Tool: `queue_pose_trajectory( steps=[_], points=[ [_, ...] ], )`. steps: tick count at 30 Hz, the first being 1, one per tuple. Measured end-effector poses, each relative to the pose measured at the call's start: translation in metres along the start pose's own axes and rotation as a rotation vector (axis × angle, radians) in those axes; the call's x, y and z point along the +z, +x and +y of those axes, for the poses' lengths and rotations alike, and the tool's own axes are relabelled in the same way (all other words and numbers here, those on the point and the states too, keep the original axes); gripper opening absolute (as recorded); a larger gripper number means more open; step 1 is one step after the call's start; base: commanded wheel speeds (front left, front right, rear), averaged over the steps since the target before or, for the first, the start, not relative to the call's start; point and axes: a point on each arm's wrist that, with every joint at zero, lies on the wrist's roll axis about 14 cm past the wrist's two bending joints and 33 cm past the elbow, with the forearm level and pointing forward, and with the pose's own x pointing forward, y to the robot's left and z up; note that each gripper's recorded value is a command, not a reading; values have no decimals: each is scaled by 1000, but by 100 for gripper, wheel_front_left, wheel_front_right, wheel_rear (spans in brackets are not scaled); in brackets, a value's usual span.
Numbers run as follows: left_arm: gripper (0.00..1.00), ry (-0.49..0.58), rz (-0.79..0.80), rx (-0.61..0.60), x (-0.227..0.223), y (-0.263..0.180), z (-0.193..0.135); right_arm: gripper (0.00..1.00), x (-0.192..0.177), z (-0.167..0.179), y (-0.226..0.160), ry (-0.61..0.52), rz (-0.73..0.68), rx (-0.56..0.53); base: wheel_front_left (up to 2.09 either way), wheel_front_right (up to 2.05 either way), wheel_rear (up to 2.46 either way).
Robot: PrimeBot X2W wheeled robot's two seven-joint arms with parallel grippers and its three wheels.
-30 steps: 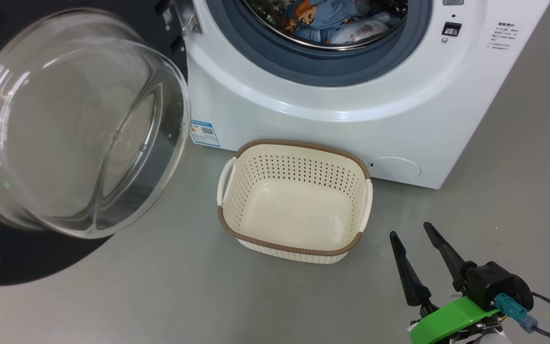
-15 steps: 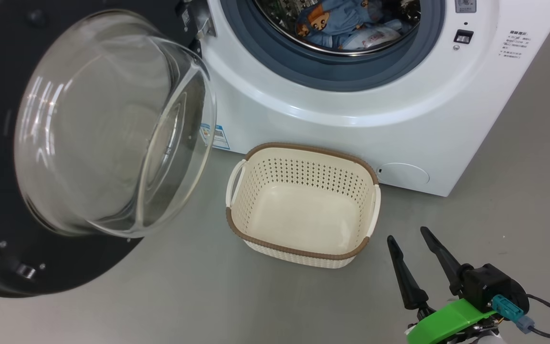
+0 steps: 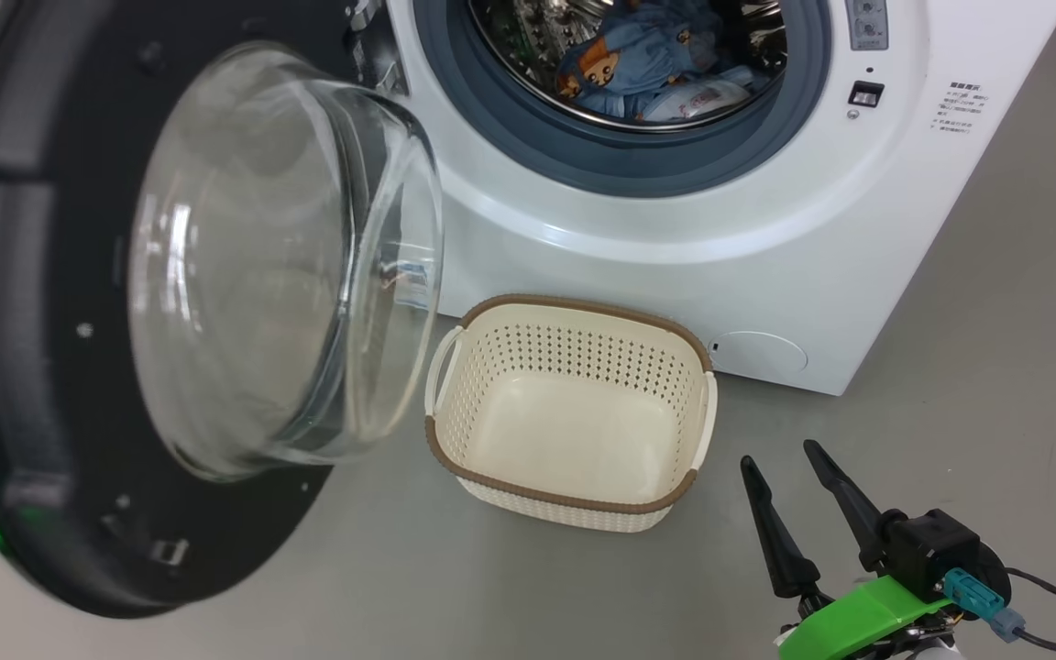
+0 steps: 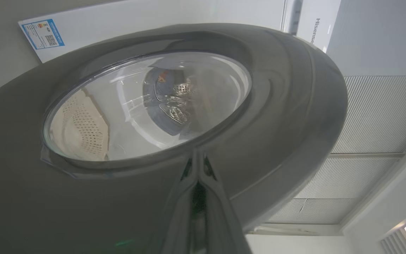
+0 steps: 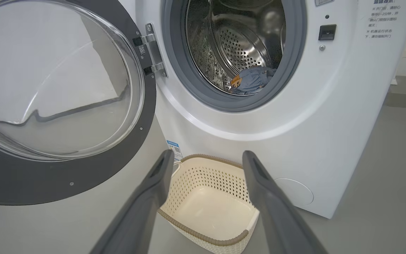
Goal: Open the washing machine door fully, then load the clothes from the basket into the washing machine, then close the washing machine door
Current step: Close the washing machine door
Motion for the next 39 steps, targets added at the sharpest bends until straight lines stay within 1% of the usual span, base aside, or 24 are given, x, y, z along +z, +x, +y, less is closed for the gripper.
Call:
queue_pose_trajectory(
  steps=[2,4,13,14,15,19,24,32,34,39],
  points=[
    [0,10,49,3,-15,2,0,100,1,-1,-1,-1,-3,-3,0,0,0],
    [0,-3,75,-2,-25,4,0,100,2,-2,-2,1,-4,-8,0,0,0],
    [0,-33,193,-82,-68,15,-13,100,0,-9,-13,5,5,-37,0,0,0],
    [0,-33,193,-82,-68,15,-13,100,0,-9,-13,5,5,-37,0,0,0],
    [0,-29,229,-96,-79,20,-16,100,0,-10,-15,12,4,-43,0,0,0],
    [0,-16,278,-113,-97,28,-18,100,1,-16,-19,12,2,-62,0,0,0],
    [0,-43,332,-152,-123,45,-20,100,3,-30,-26,10,-4,-110,0,0,0],
    [0,-61,375,-197,-145,68,-24,100,8,-49,-39,16,-20,-178,0,0,0],
    [0,-81,392,-220,-152,75,-26,100,10,-55,-44,17,-24,-198,0,0,0],
    [0,-102,464,-266,-177,94,-32,100,12,-68,-57,16,-30,-250,0,0,0]
  ],
)
